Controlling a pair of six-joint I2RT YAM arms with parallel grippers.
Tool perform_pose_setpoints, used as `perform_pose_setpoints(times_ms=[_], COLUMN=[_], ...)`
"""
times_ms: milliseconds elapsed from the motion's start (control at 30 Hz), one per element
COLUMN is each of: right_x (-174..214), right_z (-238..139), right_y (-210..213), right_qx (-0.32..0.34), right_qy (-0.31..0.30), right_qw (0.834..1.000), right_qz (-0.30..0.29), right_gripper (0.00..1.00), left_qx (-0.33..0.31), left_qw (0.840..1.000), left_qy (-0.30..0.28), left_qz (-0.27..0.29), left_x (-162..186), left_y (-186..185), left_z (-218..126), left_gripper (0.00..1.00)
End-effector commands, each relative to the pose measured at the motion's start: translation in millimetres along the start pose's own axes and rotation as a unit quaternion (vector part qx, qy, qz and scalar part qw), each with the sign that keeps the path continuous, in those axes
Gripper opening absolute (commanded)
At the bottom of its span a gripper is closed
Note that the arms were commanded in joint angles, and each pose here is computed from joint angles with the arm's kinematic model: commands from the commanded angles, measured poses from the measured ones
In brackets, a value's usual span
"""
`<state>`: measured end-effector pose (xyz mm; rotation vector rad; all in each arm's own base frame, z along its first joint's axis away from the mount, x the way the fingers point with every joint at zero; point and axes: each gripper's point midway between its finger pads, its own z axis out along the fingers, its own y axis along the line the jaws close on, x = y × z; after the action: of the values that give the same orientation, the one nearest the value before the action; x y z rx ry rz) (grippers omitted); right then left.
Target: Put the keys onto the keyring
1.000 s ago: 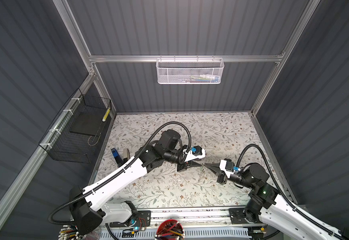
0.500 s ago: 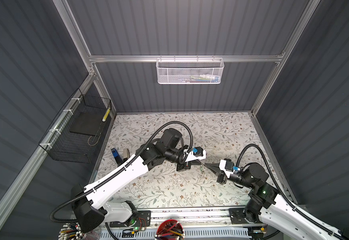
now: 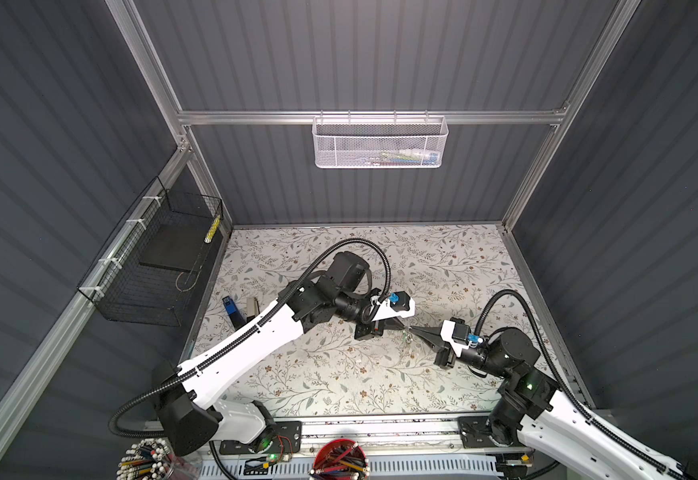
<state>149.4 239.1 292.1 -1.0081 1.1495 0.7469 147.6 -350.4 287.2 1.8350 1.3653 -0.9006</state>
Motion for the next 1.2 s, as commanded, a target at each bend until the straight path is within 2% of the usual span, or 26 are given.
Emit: perform_pose_setpoints(times_ms=[0,233,333,400,467,700,800,900,1167], right_x=[-34.0,-34.0,-32.6,-30.9,-28.0,-18.1,-18.5,-18.5,-20.3], right_z=[-5.9,-7.9,-6.4,-5.5,-4.9,-4.5,-3.9,-2.5,-0.1], right_y=[-4.9,-5.0,-4.5,-4.6,-5.5,-3.5,-1.9,-0.4,2.1], right_qx=[0.014,0.018,0.015,0.014,0.017,0.013,0.007,0.001,-0.011], right_qy=[-0.065,-0.068,-0.066,-0.062,-0.058,-0.038,-0.039,-0.04,-0.044], right_qw=[0.997,0.997,0.997,0.998,0.998,0.999,0.999,0.999,0.999], right_qz=[-0.024,-0.025,-0.023,-0.022,-0.02,-0.014,-0.011,-0.01,-0.003], right_gripper=[0.0,0.0,0.0,0.0,0.0,0.0,0.0,0.0,0.0], left_qx=[0.041,0.063,0.061,0.06,0.052,-0.058,-0.084,-0.09,-0.043], left_qw=[0.999,0.997,0.998,0.998,0.999,0.998,0.996,0.995,0.997], left_qy=[0.02,0.029,0.015,0.009,0.0,0.003,-0.008,-0.026,-0.057], left_qz=[-0.017,-0.028,-0.019,-0.018,-0.014,0.012,0.022,0.027,0.023], left_x=[9.9,17.9,5.0,2.2,-2.0,5.4,2.3,-4.4,-16.5], left_y=[-11.0,-14.9,-10.0,-8.7,-6.7,6.2,4.8,2.3,-3.5], left_z=[5.9,13.1,10.5,10.9,9.5,-9.6,-20.5,-24.7,-15.1], left_gripper=[0.0,0.0,0.01,0.1,0.23,0.36,0.4,0.41,0.34])
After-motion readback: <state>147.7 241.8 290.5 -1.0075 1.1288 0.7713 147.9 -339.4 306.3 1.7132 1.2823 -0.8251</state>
